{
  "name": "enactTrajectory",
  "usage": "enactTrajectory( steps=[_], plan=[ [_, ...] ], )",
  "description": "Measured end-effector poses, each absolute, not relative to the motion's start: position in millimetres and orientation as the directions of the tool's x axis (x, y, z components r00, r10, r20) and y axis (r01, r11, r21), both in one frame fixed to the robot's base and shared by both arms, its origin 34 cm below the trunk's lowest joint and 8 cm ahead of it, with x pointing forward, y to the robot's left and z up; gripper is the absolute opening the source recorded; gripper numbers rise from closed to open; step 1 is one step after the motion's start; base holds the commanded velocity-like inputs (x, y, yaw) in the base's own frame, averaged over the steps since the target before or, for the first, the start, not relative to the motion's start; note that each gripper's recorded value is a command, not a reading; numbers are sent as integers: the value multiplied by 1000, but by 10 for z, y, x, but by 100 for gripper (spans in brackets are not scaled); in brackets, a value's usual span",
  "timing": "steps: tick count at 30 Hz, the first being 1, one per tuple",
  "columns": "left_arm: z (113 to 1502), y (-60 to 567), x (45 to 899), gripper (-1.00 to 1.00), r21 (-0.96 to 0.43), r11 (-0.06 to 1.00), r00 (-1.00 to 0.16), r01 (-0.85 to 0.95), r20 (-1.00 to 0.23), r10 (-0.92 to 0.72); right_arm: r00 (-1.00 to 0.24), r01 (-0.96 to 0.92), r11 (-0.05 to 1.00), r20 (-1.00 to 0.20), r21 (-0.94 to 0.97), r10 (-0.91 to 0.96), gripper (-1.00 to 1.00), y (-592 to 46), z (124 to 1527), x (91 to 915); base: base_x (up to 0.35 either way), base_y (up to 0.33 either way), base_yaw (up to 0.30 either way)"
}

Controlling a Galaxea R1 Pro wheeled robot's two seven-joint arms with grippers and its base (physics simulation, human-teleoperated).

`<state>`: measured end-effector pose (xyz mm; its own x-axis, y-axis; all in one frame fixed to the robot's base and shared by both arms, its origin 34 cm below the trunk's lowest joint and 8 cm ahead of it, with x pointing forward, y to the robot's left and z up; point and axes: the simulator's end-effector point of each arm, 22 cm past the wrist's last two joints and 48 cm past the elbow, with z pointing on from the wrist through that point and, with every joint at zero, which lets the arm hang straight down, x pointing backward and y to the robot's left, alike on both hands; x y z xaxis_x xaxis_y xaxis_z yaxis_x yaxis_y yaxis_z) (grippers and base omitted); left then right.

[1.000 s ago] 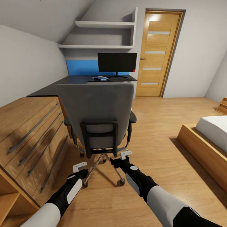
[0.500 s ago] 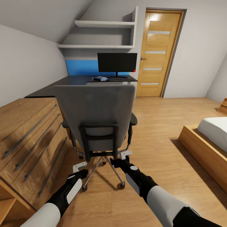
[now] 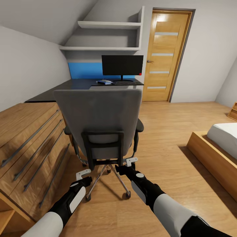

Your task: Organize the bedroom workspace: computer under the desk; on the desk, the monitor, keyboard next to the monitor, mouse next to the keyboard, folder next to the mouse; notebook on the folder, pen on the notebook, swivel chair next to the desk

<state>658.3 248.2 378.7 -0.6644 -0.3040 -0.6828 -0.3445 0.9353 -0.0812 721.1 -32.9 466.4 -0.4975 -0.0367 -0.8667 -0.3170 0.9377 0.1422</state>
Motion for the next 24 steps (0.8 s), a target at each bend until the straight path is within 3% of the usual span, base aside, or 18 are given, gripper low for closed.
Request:
enactTrajectory(
  steps=[8, 24],
  plan=[
    [3792, 2483, 6586, 100, -82, 935, -663, -345, -684, -305, -496, -317, 938, -868, 142, -36, 100, -329, 4671, 7213, 151, 0, 0],
    [3786, 2482, 6580, 100, -85, 933, -663, -349, -682, -310, -492, -319, 937, -870, 141, -37, 100, -336, 4685, 7222, 282, -2, 0]
  ],
)
